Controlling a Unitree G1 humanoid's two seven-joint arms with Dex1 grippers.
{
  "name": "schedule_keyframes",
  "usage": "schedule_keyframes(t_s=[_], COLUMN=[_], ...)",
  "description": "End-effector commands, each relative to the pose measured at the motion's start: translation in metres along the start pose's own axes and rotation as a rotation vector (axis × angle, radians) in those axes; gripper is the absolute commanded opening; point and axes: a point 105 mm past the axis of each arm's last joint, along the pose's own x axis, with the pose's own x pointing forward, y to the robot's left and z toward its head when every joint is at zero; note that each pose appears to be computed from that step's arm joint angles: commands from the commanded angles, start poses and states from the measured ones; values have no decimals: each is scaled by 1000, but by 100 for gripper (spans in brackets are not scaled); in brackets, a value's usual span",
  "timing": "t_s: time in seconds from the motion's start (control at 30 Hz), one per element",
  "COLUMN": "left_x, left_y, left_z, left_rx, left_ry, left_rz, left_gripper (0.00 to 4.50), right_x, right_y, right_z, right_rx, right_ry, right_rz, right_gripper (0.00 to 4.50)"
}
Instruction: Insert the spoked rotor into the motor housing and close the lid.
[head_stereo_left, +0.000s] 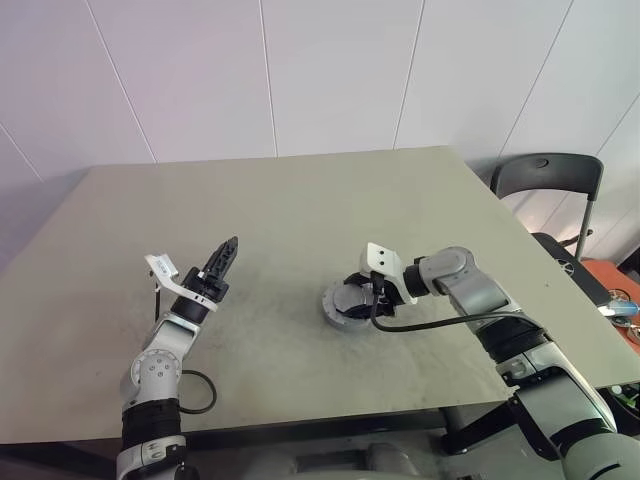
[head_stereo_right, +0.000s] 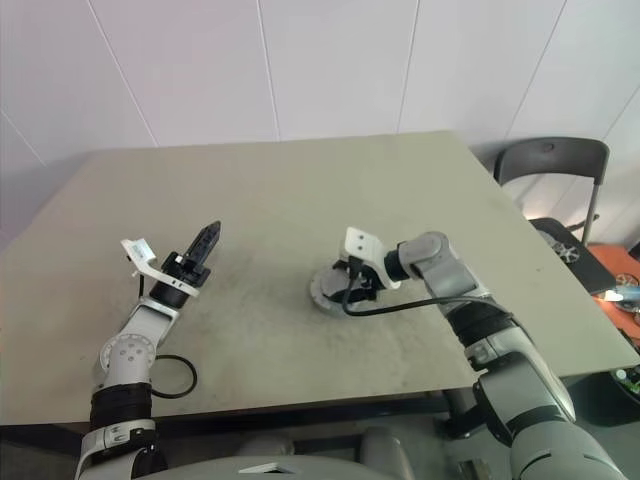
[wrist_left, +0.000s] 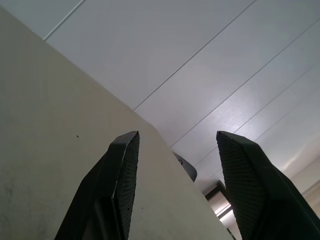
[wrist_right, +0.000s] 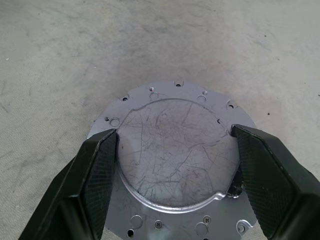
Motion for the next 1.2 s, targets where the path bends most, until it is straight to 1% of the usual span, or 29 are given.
schedule_keyframes(t_s=[0.03, 0.2, 0.33, 0.4, 0.5, 0.6, 0.73, 0.9, 0.97, 1.07, 1.17, 1.2], left_x=[5, 9, 13, 14, 15, 16, 16, 18, 21, 23, 25, 27], left_y=[-10, -13, -15, -15, -13, -14, -14, -14, -16, -11, -9, -10], left_z=[8, 2, -4, -7, -11, -11, -12, -34, -47, -72, -92, -97], left_rx=[30, 17, 15, 11, 7, 7, 9, 51, 81, 181, 268, 289], left_ry=[-15, 2, 22, 30, 41, 42, 50, 149, 208, 334, 433, 459], left_rz=[-43, -55, -61, -64, -66, -69, -71, -79, -90, -81, -97, -110], left_gripper=[261, 261, 261, 261, 261, 261, 261, 261, 261, 261, 261, 243], right_x=[-1, 2, 3, 4, 3, 4, 4, 5, 5, 6, 7, 7], right_y=[2, 5, 10, 10, 13, 13, 14, 13, 12, 12, 11, 11], right_z=[-33, -26, -6, -9, -11, -23, -28, -28, -28, -28, -28, -28], right_rx=[72, 65, 95, 100, 138, 137, 129, 125, 121, 118, 116, 116], right_ry=[116, 64, -69, -62, -103, -61, -46, -46, -43, -41, -39, -38], right_rz=[-9, 12, 48, 46, 60, 47, 45, 43, 40, 38, 37, 37], right_gripper=[323, 323, 323, 323, 323, 323, 323, 323, 323, 323, 323, 323])
